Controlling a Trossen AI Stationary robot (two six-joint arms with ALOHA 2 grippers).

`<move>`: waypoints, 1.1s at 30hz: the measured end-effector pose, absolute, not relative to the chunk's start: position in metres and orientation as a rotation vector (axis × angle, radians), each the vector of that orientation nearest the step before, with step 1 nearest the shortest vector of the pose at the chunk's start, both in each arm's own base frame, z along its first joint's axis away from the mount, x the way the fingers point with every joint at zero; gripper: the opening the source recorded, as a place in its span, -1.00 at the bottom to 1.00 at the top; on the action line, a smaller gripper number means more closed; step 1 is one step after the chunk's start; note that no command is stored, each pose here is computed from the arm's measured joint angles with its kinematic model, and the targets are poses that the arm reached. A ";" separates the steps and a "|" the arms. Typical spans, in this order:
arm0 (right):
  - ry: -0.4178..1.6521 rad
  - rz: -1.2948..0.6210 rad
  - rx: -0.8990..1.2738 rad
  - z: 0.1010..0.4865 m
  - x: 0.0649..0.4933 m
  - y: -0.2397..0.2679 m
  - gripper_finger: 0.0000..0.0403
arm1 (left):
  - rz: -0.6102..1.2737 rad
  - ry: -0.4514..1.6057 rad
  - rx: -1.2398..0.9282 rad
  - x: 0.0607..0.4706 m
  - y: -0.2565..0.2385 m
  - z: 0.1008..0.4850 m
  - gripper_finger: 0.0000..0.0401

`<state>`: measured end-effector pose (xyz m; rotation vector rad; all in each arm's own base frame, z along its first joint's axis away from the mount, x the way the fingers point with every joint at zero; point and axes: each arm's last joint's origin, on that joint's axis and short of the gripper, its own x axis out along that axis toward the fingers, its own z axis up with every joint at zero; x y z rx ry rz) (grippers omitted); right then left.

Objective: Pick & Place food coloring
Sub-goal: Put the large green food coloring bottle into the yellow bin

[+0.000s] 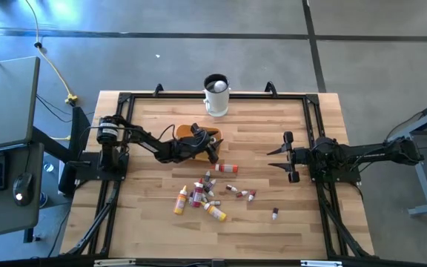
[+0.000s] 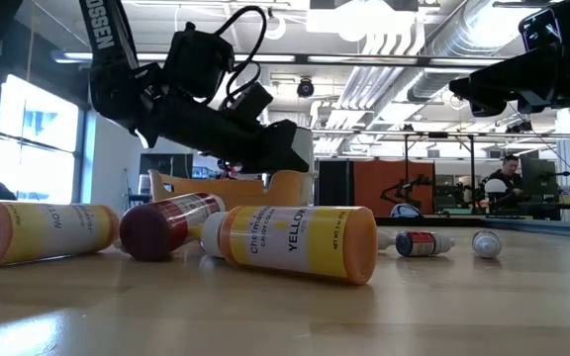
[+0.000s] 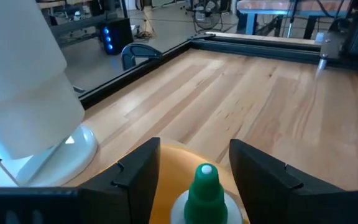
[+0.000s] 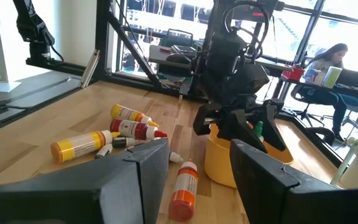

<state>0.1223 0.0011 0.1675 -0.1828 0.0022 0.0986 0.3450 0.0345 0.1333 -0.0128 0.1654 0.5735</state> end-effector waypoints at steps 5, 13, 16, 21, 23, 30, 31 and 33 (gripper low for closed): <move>0.002 0.099 -0.183 0.168 0.122 0.001 -0.18 | 0.550 0.154 -0.017 0.343 0.032 0.145 -0.04; 0.002 0.098 -0.183 0.168 0.122 0.001 -0.18 | 0.549 0.274 0.055 0.324 0.011 0.181 -0.04; 0.003 0.098 -0.183 0.168 0.122 0.001 -0.18 | 0.533 0.354 0.052 0.312 -0.002 0.191 -0.04; 0.002 0.099 -0.183 0.168 0.122 0.001 -0.18 | 0.527 0.470 -0.055 0.296 -0.019 0.188 -0.04; 0.002 0.099 -0.183 0.168 0.122 0.001 -0.18 | 0.534 0.521 -0.082 0.292 -0.023 0.182 -0.07; 0.002 0.098 -0.183 0.168 0.122 0.001 -0.18 | 0.620 0.540 -0.063 0.299 -0.020 0.163 -0.57; 0.002 0.099 -0.183 0.168 0.122 0.001 -0.18 | 0.621 0.549 -0.047 0.300 -0.018 0.161 -0.67; 0.003 0.098 -0.183 0.168 0.122 0.001 -0.18 | 0.601 0.558 -0.032 0.303 -0.015 0.158 -0.86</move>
